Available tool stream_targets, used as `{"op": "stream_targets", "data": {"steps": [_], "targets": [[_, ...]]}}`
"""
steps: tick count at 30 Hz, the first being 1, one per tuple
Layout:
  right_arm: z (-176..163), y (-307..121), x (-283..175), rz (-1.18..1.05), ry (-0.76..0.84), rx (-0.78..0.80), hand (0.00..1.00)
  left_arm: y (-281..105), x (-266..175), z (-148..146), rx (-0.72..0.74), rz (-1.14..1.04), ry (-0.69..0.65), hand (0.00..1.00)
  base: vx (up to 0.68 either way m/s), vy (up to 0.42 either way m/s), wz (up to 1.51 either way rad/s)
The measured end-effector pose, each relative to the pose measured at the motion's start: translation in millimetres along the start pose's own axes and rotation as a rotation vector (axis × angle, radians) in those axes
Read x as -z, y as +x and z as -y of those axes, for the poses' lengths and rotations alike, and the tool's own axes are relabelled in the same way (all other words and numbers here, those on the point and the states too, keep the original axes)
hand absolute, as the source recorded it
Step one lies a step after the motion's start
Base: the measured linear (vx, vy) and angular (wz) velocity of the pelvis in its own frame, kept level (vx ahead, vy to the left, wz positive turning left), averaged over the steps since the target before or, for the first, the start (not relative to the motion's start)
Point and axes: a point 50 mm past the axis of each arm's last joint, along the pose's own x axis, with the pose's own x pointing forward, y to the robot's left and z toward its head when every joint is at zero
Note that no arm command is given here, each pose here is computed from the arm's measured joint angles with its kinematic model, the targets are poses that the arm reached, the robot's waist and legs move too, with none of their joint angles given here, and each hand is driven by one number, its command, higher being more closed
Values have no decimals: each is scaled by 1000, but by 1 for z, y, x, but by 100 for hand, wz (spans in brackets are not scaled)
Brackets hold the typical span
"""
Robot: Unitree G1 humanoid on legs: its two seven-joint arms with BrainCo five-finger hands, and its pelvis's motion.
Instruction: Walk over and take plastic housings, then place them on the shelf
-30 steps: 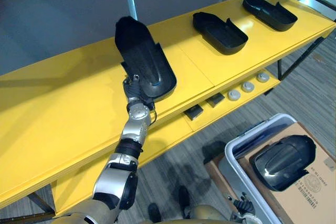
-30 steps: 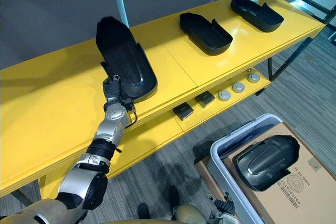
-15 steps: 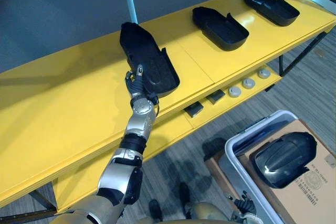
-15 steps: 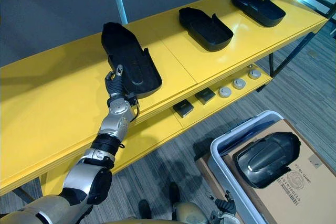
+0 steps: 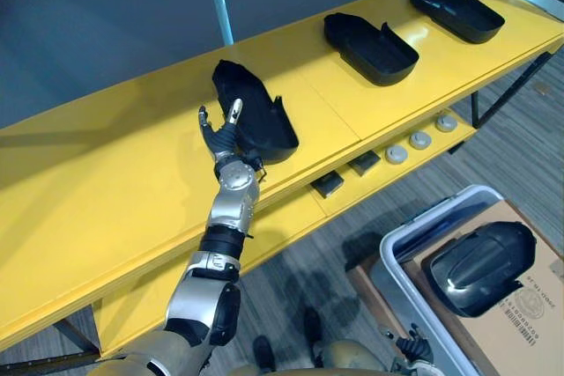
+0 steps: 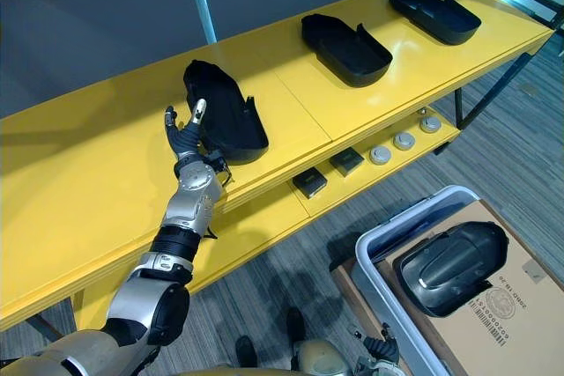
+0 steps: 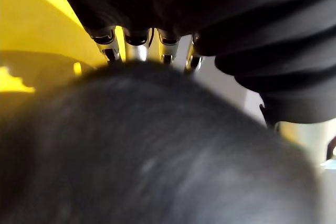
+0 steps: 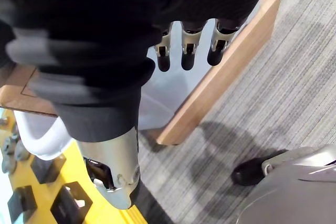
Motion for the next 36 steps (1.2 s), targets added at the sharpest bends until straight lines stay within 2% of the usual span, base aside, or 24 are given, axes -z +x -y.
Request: {"op": "stream_targets", "data": {"steps": [12,19,23,24,32,36], "targets": [[8,0,9,-42,8,24,0,-20,-21,-18,3,208,77,0,10,18,9],[12,0,15,-69,16,36,0,-48,-17,-7,159,232,61,0,15,19,6],[13,-1,17,-81,16,40,0,-71,-23,-5,260,337,100,0,2,20,3],[13,-1,17,-81,16,39,0,-77,-20,-5,292,365,142,100,0,0,0],[16,2,19,-100,-1,26,0,-101,-6,2,513,465,356,100,-1,11,2],[15,3,16,-94,-5,21,0,-114,-3,13,639,497,394,100,11,24,4]]}}
